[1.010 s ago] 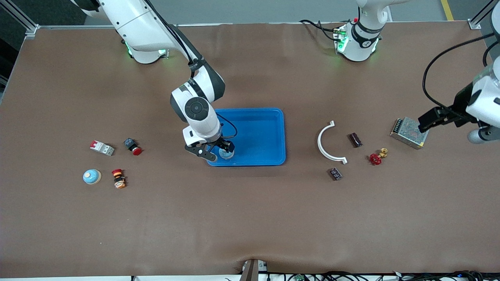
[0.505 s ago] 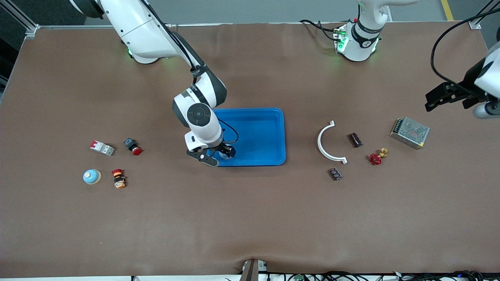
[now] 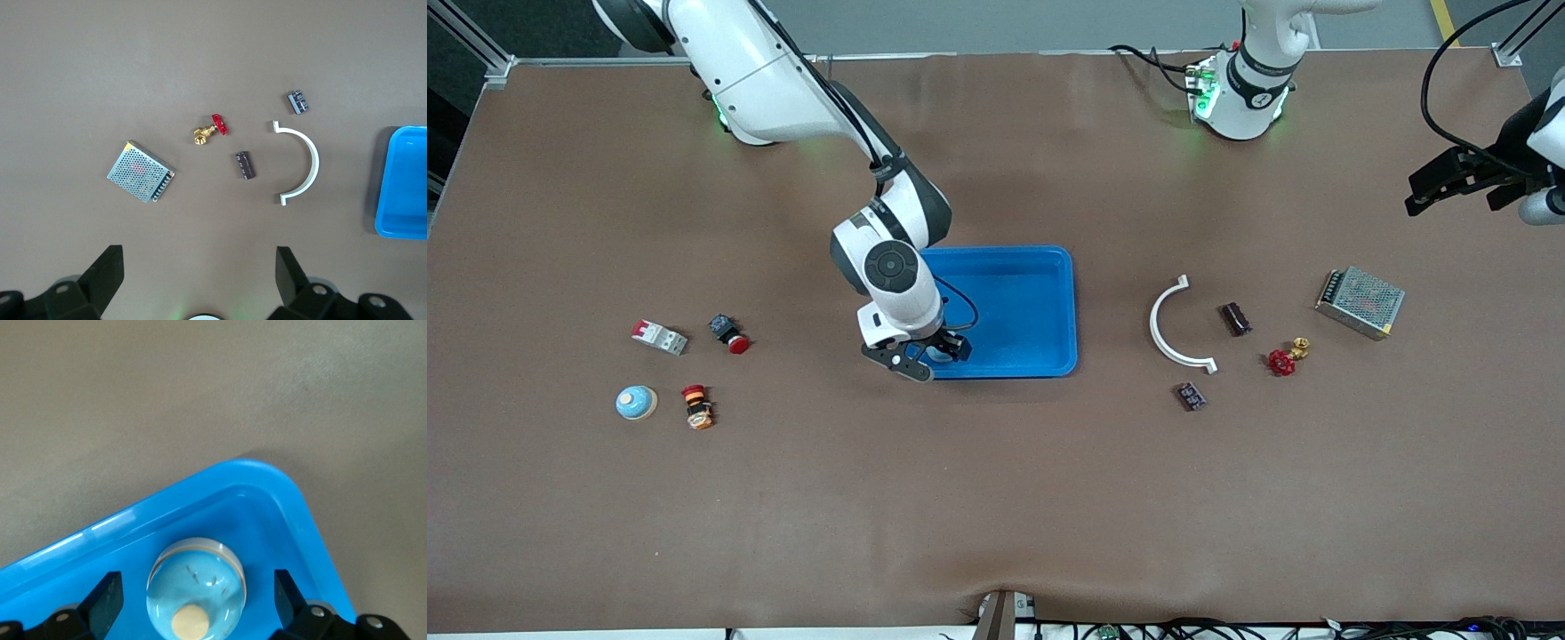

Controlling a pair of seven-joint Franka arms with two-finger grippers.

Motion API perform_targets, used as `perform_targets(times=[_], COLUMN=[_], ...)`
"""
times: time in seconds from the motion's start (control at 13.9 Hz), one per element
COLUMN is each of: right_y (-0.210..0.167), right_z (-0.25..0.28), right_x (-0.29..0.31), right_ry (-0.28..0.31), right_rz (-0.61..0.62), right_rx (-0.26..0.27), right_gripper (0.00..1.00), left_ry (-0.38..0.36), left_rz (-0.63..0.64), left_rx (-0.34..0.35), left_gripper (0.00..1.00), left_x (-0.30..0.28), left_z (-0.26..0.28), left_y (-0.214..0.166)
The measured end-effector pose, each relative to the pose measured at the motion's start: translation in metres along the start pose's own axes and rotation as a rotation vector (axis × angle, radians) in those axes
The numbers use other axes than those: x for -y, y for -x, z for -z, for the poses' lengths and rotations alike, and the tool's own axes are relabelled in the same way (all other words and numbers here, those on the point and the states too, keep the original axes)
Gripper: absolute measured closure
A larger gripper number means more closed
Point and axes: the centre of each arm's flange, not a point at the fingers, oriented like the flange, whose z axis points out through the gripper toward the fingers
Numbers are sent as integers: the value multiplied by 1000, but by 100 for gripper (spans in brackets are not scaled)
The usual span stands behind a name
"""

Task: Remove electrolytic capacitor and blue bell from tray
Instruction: 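Carry the bell with the right gripper toward the white-red breaker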

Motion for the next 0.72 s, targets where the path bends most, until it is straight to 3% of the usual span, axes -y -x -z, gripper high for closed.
perform_targets(times=[0.36,0.5,0.72], right_y=[6,6,5], right_z=[0,0,1], right_x=[4,4,4], right_ry=[3,3,4], right_rz=[14,15,14], right_rx=[-8,-9,-11], right_gripper=[0,6,39], left_ry=[-1,-1,0], left_rz=[-3,-3,-4], left_rx=[8,6,-3], left_gripper=[0,0,0], left_x=[-2,-2,-2], left_z=[-4,-6,-6], left_y=[-1,-2,-4])
